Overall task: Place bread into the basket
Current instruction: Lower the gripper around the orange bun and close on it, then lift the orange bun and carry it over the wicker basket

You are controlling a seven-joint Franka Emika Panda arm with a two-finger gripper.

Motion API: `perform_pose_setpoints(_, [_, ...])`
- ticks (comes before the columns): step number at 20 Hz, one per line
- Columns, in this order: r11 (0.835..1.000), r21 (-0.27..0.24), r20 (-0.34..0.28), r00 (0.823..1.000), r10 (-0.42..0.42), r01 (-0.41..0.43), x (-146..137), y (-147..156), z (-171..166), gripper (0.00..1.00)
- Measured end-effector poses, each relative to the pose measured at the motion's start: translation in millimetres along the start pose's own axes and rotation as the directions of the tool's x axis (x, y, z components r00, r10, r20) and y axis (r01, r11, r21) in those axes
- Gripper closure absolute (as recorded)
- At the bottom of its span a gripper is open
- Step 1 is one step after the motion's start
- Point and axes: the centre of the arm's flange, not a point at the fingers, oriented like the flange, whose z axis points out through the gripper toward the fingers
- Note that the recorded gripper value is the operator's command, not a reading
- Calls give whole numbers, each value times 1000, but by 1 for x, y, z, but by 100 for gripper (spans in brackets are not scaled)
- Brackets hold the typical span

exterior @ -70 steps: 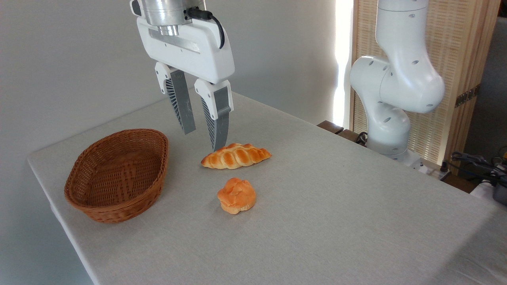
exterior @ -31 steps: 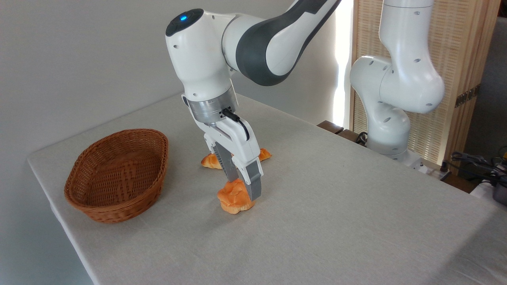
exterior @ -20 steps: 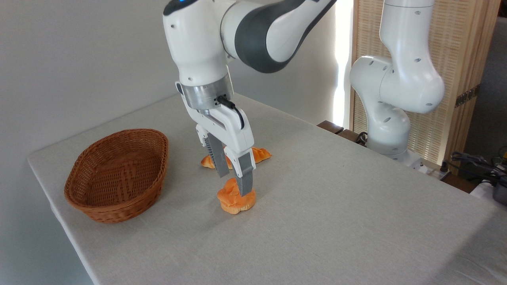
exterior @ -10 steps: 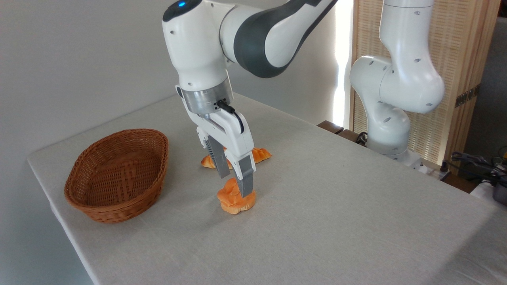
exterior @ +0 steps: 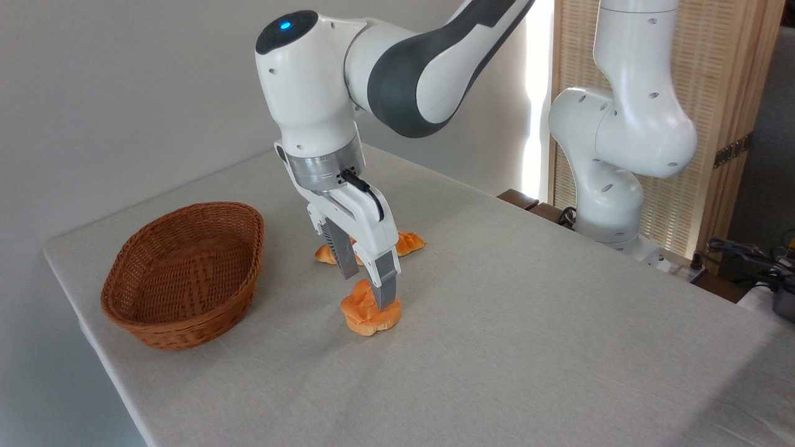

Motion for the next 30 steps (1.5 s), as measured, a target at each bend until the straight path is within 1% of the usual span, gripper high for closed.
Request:
perform_pose_setpoints(11, [1000, -18, 19, 1000, -2, 2, -3, 2, 13, 0])
perform_pose_setpoints(15, [1000, -13, 15, 1000, -1, 1, -3, 2, 17, 0])
perform_pose_setpoints(16, [1000, -8, 10, 1000, -1, 1, -2, 2, 20, 2])
perform_pose_setpoints(17, [1000, -6, 9, 1000, 0, 0, -2, 2, 22, 14])
perform_pose_setpoints(18, [1000, -3, 7, 1000, 3, -3, -1, 3, 26, 22])
perform_pose_setpoints(19, [1000, -2, 6, 1000, 4, -4, -1, 4, 27, 39])
perform_pose_setpoints(20, [1000, -2, 7, 1000, 6, -6, -1, 5, 30, 47])
perform_pose_setpoints(21, [1000, -2, 7, 1000, 7, -7, -1, 5, 31, 64])
perform_pose_setpoints(22, [1000, -2, 8, 1000, 8, -8, 0, 6, 32, 74])
perform_pose_setpoints(23, [1000, -2, 8, 1000, 11, -11, 0, 6, 32, 81])
perform_pose_setpoints(25, [1000, -2, 8, 1000, 16, -16, 0, 6, 32, 86])
perform_pose_setpoints(30, [1000, -2, 9, 1000, 28, -28, 0, 6, 32, 87])
